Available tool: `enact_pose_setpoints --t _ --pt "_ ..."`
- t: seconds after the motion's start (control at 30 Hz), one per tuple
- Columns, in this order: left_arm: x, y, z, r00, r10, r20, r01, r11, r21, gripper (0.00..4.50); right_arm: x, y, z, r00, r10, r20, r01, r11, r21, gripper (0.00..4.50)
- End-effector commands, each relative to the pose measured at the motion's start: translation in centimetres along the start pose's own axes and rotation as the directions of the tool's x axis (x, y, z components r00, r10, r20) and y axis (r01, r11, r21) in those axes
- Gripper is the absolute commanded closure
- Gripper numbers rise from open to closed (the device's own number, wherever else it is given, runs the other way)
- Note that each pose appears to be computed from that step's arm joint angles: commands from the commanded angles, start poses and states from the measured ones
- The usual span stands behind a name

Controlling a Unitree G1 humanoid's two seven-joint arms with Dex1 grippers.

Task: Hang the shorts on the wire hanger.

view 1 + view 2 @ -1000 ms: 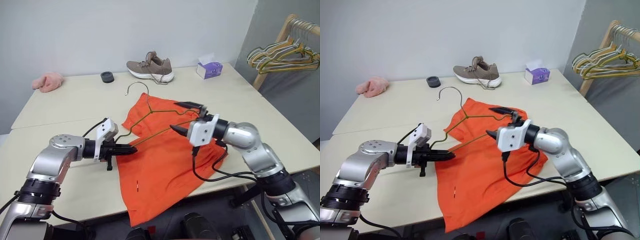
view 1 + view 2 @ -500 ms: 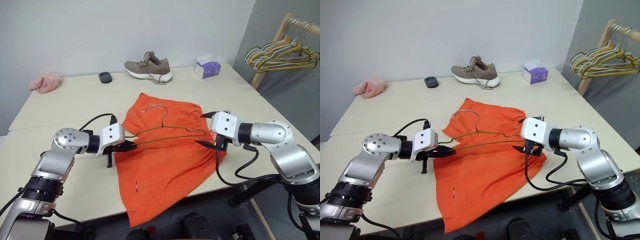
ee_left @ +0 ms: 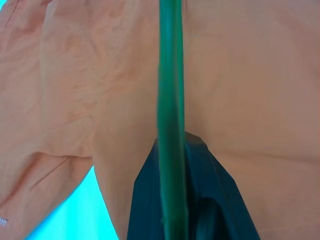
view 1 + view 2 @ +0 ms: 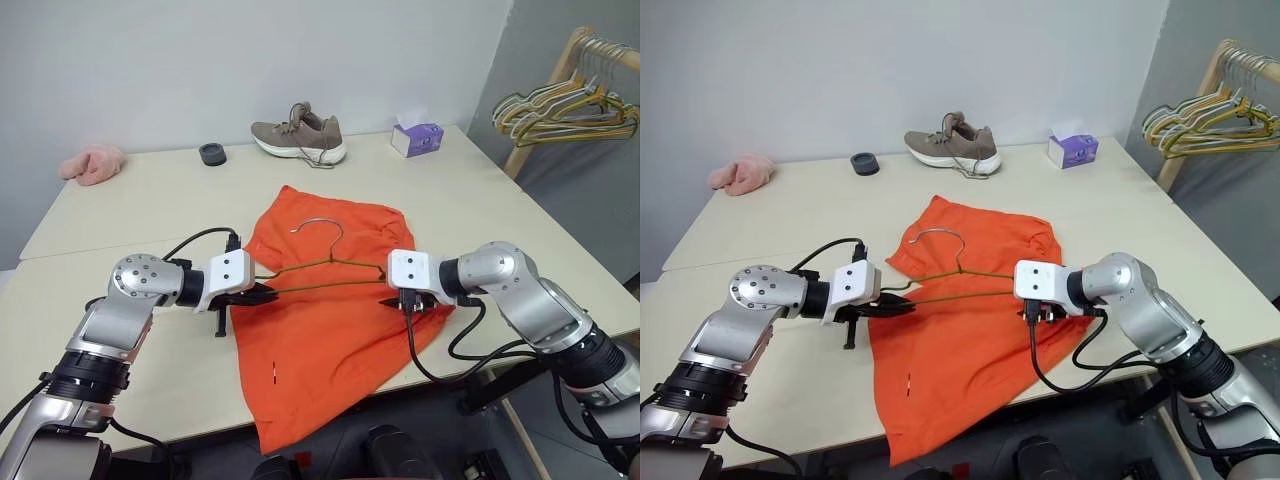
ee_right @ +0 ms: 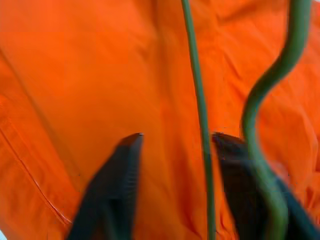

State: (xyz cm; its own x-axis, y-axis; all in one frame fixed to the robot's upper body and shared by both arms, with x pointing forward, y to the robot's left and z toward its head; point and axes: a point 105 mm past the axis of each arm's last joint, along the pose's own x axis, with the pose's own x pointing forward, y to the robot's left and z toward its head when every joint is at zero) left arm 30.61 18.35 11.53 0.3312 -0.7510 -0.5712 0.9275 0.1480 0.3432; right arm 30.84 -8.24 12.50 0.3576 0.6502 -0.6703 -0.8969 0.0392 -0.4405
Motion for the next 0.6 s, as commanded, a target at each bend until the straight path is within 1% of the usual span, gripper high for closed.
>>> enact_pose_setpoints --t 0.03,0.13,0.37,0.5,0.57,0.6 --pt "-0.09 0.28 1.16 1.000 0.001 0.016 -0.002 0.999 0.053 4.50 -0.18 -0.63 0.74 1.000 -0.008 0.000 0.008 1.000 -0.015 3.48" --pt "0.08 0.24 1.25 1.000 0.001 0.025 -0.002 0.999 0.052 4.50 -0.07 -0.65 0.61 1.000 -0.004 -0.009 0.003 1.000 -0.010 4.44" --pt "0.47 0.18 1.27 0.999 0.003 0.036 -0.005 0.998 0.068 4.50 -0.21 -0.21 0.54 1.000 0.018 -0.009 -0.018 1.000 0.000 4.48" --pt "0.58 -0.16 1.70 0.995 -0.013 0.098 0.014 1.000 -0.003 4.50 -0.57 -0.02 0.52 1.000 0.022 -0.006 -0.021 1.000 0.003 4.48" --pt "0.44 0.13 2.02 0.991 0.004 0.133 0.000 0.999 -0.036 3.97 -0.85 0.05 0.41 1.000 0.018 -0.005 -0.018 1.000 0.009 4.50" --pt "0.37 0.23 2.13 0.990 0.009 0.143 -0.003 0.999 -0.043 3.78 -0.95 0.07 0.37 1.000 0.016 -0.006 -0.016 1.000 0.011 4.50"
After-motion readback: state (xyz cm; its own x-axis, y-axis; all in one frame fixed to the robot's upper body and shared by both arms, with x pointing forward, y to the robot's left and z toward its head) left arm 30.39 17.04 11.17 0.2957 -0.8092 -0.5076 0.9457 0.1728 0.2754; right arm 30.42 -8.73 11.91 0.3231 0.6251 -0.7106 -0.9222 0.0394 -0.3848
